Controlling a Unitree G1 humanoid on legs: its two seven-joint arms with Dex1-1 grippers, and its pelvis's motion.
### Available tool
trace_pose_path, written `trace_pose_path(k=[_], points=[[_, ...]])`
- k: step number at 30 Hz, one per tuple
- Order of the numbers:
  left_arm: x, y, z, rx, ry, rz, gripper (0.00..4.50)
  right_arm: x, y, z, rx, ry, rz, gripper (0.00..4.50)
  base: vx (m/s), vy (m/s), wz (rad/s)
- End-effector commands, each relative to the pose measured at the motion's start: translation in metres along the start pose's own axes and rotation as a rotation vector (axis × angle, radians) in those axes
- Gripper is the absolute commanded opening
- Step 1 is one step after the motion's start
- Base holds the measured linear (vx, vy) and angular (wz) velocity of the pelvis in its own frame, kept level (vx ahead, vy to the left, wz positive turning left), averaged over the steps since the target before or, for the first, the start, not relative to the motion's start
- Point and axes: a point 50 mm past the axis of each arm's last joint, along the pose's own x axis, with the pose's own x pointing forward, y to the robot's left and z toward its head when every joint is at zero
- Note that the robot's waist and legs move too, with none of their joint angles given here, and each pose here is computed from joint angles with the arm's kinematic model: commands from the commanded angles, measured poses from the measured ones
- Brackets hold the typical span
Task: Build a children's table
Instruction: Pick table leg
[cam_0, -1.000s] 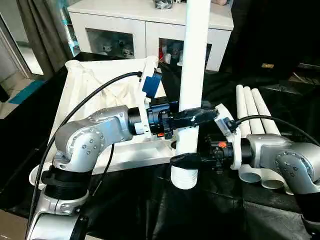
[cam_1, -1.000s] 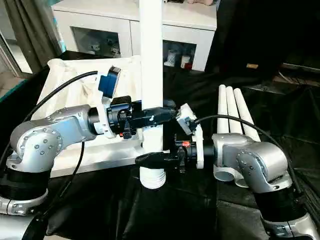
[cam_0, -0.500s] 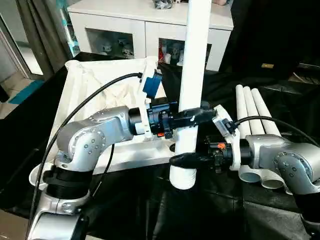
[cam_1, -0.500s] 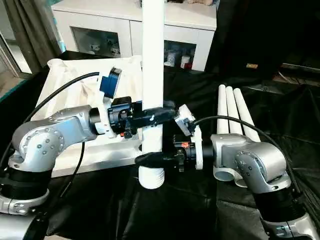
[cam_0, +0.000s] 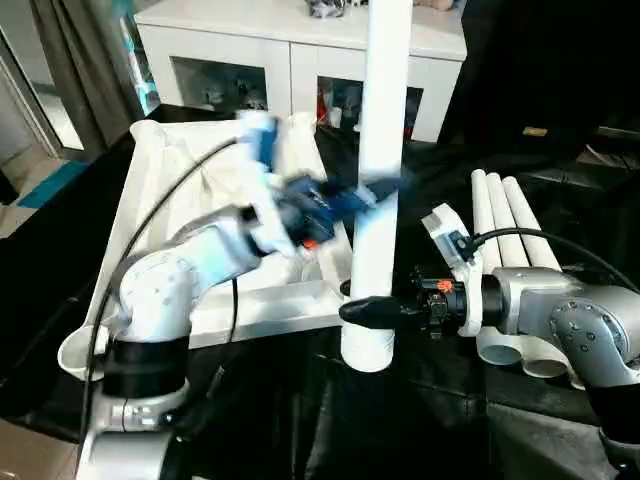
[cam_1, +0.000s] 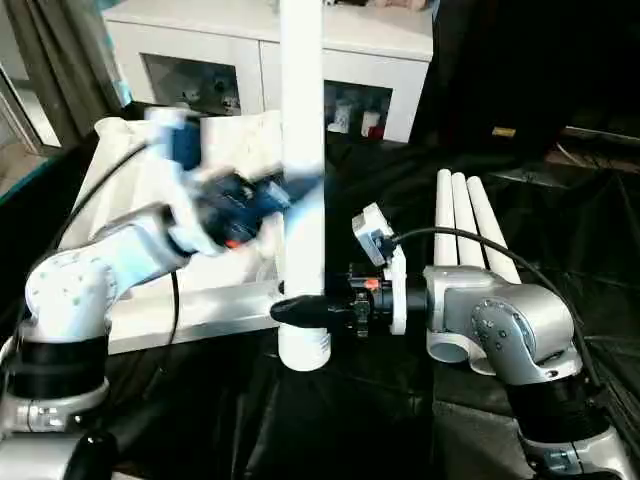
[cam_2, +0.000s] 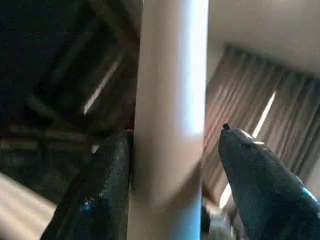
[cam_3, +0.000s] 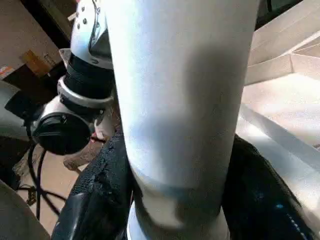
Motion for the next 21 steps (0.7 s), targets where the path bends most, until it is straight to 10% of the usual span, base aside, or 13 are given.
trace_pose_path(k=[1,4,11,21], points=[[-0.01,0.0,0.011,0.012,-0.093,0.014,3.02,-0.007,-0.003,0.001,-0.013,-0.039,-0.05,1.95,0.0,0.0,0.0],[-0.017,0.004,0.01,0.079,-0.035,0.101,3.02,-0.007,-0.005,0.003,-0.032,-0.07,-0.095,1.94,0.0,0.0,0.0],[-0.063,0.016,-0.019,0.597,0.589,0.35,3.02,-0.01,-0.029,0.008,-0.133,-0.167,-0.444,1.94,0.0,0.0,0.0],[-0.097,0.021,-0.048,0.671,0.851,0.353,3.02,-0.006,-0.049,0.013,-0.259,-0.323,-0.743,1.93,0.0,0.0,0.0]])
